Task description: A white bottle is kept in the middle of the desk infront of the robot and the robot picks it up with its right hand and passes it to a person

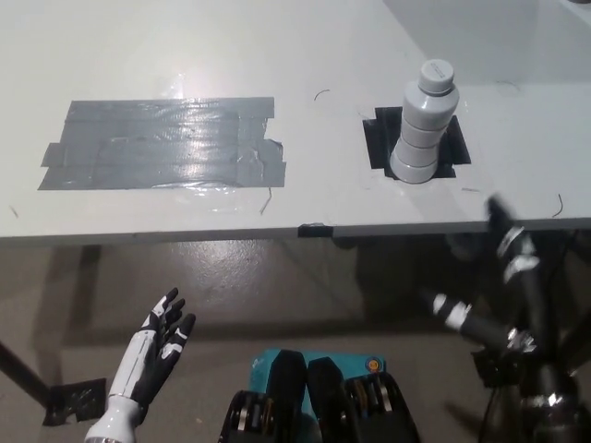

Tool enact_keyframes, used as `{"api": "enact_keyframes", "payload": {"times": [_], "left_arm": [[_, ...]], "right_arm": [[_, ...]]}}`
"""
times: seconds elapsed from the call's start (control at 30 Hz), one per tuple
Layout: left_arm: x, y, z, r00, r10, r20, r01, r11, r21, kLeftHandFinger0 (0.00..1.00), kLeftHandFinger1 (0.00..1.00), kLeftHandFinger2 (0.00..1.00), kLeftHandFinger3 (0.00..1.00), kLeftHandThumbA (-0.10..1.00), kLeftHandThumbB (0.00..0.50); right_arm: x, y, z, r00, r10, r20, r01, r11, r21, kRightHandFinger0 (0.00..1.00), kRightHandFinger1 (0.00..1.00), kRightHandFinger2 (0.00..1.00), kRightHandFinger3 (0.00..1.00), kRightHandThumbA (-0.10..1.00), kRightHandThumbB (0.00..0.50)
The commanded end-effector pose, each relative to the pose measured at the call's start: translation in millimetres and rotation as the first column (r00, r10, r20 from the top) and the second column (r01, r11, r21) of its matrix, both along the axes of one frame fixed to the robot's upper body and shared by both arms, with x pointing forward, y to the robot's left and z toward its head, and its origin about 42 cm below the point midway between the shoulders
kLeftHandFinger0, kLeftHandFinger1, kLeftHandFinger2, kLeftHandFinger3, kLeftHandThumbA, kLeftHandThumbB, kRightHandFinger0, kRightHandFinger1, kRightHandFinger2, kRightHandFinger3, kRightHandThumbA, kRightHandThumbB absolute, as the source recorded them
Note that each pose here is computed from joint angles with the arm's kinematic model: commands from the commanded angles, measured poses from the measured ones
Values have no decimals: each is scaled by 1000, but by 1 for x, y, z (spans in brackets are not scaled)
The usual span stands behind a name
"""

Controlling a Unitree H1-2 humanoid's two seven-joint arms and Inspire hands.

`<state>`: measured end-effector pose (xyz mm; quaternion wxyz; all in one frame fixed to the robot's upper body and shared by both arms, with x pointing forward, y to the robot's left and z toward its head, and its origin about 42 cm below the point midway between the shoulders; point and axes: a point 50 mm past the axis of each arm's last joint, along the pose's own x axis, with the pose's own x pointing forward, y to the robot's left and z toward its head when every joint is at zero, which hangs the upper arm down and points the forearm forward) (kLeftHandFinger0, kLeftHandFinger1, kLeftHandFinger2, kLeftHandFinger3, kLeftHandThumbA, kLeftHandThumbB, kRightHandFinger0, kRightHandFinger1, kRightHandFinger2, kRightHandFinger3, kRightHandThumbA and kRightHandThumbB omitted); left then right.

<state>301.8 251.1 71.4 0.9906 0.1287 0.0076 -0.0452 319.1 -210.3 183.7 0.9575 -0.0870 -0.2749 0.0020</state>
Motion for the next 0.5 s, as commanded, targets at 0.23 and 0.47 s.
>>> {"api": "enact_keyframes", "payload": {"times": [0.23,0.47], "left_arm": [[6,2,7,998,4,62,-4,1000,-1,1000,1000,1000,1000,826,22],[6,2,7,997,0,74,0,1000,3,1000,1000,1000,1000,812,7]], "right_arm": [[94,-12,68,997,-73,-27,74,997,16,1000,1000,1000,1000,999,363],[156,-9,54,979,-87,-185,95,995,37,1000,1000,1000,1000,1000,389]]}}
